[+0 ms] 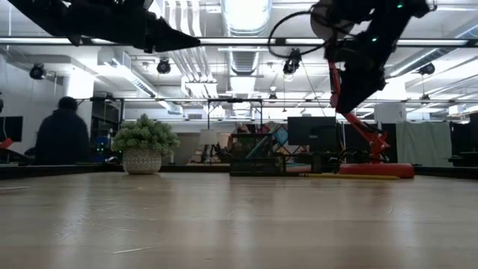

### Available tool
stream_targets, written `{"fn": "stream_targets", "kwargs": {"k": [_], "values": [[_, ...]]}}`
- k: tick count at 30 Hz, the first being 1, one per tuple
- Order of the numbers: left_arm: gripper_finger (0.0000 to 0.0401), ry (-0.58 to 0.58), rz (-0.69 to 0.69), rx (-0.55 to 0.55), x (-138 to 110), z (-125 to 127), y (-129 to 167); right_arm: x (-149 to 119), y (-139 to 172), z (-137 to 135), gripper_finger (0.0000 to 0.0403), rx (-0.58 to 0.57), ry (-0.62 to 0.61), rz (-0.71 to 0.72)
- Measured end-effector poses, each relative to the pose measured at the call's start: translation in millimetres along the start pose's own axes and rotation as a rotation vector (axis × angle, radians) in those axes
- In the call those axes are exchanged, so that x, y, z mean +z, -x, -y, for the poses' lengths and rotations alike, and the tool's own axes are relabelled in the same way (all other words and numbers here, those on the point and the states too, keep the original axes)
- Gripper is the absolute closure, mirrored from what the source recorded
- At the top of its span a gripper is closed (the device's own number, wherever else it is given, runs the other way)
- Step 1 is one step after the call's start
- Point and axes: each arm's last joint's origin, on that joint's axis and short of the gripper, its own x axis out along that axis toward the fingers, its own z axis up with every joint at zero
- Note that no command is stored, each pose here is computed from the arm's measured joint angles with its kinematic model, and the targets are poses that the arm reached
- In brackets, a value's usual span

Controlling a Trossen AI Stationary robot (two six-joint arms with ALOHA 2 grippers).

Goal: Pick and place office supplies into organizer
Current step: Put the yellow pencil into the desk organizer

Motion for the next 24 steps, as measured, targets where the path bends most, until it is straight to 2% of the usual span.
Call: {"fn": "stream_targets", "kwargs": {"k": [3,8,13,18,21,24], "values": [[0.0401,-0.001,-0.012,-0.003,-4,2,1,10,-14,-3,0.0233,0.012,-0.008,-0.062],[0.0401,-0.003,-0.030,0.014,-7,2,2,20,-41,0,0.0220,-0.034,-0.030,-0.190],[0.0401,-0.002,-0.033,0.041,-6,1,2,28,-68,2,0.0219,-0.041,-0.048,-0.296],[0.0401,-0.003,-0.036,0.042,-7,1,3,34,-88,4,0.0218,-0.054,0.025,-0.383],[0.0401,-0.003,-0.042,0.039,-9,2,3,39,-98,3,0.0218,0.016,0.076,-0.421],[0.0401,-0.003,-0.043,0.039,-9,2,3,44,-103,4,0.0220,0.038,0.111,-0.440]]}}
